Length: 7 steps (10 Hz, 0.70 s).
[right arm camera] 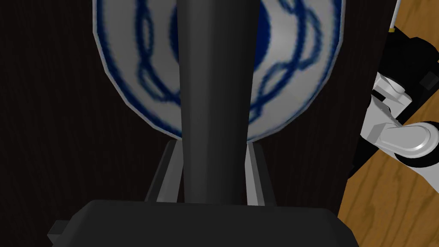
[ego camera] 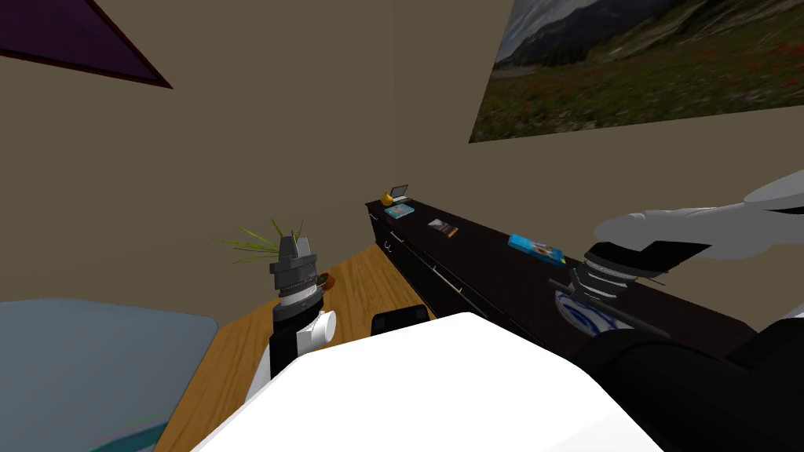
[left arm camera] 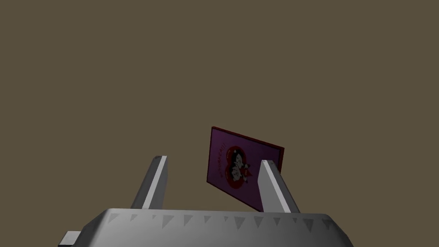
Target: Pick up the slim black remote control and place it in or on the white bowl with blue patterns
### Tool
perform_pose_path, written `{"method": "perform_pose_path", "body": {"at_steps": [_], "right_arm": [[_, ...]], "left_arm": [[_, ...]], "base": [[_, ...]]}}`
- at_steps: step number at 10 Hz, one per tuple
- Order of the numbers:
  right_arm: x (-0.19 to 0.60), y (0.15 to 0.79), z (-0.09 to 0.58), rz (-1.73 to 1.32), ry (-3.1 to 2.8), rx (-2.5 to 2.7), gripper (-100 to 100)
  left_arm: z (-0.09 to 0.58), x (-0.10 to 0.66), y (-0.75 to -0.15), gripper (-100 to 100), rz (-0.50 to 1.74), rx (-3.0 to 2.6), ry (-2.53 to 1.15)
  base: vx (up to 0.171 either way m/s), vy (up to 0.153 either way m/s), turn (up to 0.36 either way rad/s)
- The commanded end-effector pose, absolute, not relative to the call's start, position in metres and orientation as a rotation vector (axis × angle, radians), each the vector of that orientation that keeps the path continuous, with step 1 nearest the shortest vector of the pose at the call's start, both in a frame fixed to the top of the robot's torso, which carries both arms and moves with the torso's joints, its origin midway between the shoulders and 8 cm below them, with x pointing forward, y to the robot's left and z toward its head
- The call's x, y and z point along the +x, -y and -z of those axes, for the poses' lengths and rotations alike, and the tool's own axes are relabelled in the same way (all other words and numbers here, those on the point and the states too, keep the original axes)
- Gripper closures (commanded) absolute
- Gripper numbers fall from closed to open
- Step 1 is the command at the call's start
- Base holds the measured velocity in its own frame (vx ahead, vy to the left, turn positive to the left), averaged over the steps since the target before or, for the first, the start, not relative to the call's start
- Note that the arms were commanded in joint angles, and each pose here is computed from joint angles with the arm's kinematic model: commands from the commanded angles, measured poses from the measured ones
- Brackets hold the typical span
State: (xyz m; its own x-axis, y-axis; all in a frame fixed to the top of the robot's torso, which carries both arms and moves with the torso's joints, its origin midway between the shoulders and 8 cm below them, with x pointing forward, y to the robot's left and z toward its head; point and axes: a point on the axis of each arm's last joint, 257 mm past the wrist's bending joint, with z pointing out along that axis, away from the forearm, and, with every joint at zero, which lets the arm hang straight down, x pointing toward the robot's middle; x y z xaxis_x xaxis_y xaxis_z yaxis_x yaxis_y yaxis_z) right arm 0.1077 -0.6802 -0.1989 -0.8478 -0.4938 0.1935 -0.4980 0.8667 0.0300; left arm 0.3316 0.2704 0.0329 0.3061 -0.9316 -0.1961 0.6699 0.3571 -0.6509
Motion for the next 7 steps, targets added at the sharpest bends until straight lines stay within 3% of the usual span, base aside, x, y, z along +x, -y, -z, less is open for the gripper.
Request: {"method": "perform_pose_path", "body": {"at_steps": [1, 3, 4, 7], "right_arm": [[0.1124, 0.6826, 0.1876, -0.039, 2.821, 0.779, 100], [0.113, 0.6827, 0.1857, -0.043, 2.817, 0.782, 100], [0.1129, 0.6828, 0.1849, -0.042, 2.814, 0.782, -100], [0.1125, 0.6828, 0.1851, -0.042, 2.814, 0.782, -100]], "left_arm": [[-0.0329, 0.3316, -0.2704, 0, 1.12, -0.503, -0.61], [-0.033, 0.3316, -0.2704, 0, 1.12, -0.503, -0.61], [-0.0329, 0.3316, -0.2704, 0, 1.12, -0.503, -0.61], [-0.0329, 0.3316, -0.2704, 0, 1.12, -0.503, -0.61]], "base": [[-0.137, -0.088, -0.059], [-0.12, -0.063, -0.03], [-0.014, -0.008, -0.003], [-0.002, -0.001, -0.001]]}}
